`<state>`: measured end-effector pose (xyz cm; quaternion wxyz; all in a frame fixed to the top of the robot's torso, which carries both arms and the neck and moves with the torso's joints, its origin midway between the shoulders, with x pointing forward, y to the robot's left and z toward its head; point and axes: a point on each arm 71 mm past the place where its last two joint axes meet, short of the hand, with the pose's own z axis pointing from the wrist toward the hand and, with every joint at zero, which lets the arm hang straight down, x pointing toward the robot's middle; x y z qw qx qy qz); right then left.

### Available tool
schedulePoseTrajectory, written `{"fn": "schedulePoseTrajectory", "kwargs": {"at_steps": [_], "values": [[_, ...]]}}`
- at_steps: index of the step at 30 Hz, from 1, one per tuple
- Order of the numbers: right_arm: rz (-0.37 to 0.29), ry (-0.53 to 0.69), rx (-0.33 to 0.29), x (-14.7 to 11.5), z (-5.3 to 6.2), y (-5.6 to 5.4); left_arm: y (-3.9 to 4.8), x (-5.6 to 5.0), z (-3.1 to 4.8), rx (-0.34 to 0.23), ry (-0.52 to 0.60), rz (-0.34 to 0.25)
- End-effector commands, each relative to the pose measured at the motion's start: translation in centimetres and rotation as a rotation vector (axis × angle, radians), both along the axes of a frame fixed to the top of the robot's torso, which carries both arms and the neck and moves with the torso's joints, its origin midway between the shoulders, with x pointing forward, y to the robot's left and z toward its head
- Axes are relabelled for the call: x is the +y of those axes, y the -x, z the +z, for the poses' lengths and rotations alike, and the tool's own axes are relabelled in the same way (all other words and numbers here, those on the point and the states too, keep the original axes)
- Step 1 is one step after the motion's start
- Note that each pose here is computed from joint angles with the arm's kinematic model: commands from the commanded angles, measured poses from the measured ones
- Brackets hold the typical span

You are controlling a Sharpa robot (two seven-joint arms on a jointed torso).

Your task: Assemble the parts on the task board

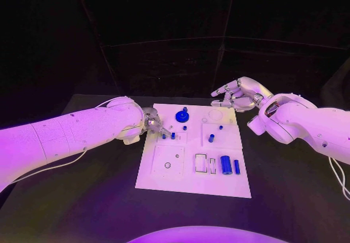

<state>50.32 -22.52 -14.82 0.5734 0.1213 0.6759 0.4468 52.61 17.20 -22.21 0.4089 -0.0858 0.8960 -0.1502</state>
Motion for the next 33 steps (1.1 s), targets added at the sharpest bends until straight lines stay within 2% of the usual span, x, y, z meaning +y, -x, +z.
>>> {"fn": "schedulePoseTrajectory", "kwargs": {"at_steps": [1,10,12,16,20,23,26,28,33], "values": [[0.007,-0.006,-0.007,0.1,0.2,0.0,-0.11,0.2,0.41,-0.032,0.061,0.037],[0.004,-0.006,-0.008,-0.1,0.2,0.0,-0.32,0.3,1.71,-0.126,0.249,0.055],[0.004,-0.006,-0.008,-0.1,0.2,0.0,-0.44,0.1,2.17,-0.156,0.323,0.046],[0.003,-0.006,-0.008,-0.1,0.2,0.0,-0.67,-0.6,3.10,-0.223,0.459,-0.004],[0.004,-0.006,-0.008,-0.1,0.2,0.0,-0.84,-1.8,3.88,-0.297,0.529,-0.097],[0.003,-0.006,-0.008,-0.1,0.2,-0.1,-0.95,-3.2,4.10,-0.359,0.480,-0.215],[0.003,-0.005,-0.008,-0.1,0.1,-0.1,-0.89,-4.2,3.57,-0.389,0.396,-0.300],[0.003,-0.005,-0.008,0.0,0.1,-0.1,-0.95,-4.9,3.15,-0.404,0.336,-0.341],[0.005,-0.006,-0.008,0.1,0.1,-0.1,-1.21,-6.1,2.12,-0.419,0.216,-0.401]]}}
